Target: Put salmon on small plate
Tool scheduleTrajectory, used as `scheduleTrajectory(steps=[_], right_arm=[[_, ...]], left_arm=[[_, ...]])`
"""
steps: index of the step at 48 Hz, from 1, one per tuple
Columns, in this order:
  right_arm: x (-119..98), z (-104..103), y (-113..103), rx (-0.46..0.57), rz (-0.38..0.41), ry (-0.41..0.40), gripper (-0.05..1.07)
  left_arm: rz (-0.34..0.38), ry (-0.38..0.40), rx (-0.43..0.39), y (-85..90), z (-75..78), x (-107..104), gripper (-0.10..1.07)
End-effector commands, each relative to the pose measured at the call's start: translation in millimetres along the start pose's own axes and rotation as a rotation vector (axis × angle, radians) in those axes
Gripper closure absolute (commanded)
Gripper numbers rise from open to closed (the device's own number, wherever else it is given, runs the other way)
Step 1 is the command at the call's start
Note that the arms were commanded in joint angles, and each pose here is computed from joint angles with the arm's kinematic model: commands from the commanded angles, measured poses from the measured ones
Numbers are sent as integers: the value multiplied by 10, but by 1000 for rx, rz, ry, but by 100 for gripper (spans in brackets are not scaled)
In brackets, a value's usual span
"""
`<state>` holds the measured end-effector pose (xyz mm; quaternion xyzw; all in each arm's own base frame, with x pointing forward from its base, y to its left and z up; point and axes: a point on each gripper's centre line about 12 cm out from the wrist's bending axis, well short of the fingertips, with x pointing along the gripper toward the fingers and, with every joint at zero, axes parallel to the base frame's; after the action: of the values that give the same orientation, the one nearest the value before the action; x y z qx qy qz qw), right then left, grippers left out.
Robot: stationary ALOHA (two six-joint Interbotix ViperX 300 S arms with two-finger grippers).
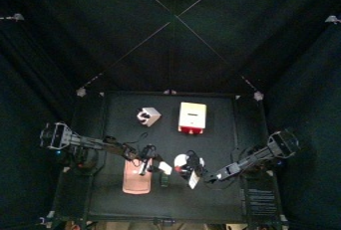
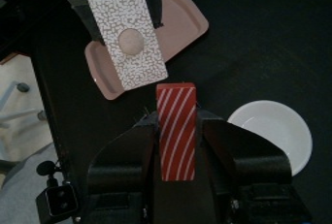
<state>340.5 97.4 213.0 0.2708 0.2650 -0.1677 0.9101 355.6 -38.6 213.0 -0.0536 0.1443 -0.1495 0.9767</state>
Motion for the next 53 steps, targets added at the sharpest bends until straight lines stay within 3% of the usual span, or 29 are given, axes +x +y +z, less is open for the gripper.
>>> scheduleTrajectory(steps=[1, 25, 43, 53], right_arm=[[-63, 55, 35, 43, 12, -1, 46], [105, -119, -149, 165, -97, 89, 46], [504, -209, -558, 281, -299, 136, 46], [592, -192, -711, 316, -397, 124, 45]], left_arm=[[2, -32, 10, 13, 110, -14, 43], [37, -28, 1, 133, 80, -84, 43], [34, -27, -1, 85, 42, -179, 43], [34, -29, 0, 76, 39, -202, 43]])
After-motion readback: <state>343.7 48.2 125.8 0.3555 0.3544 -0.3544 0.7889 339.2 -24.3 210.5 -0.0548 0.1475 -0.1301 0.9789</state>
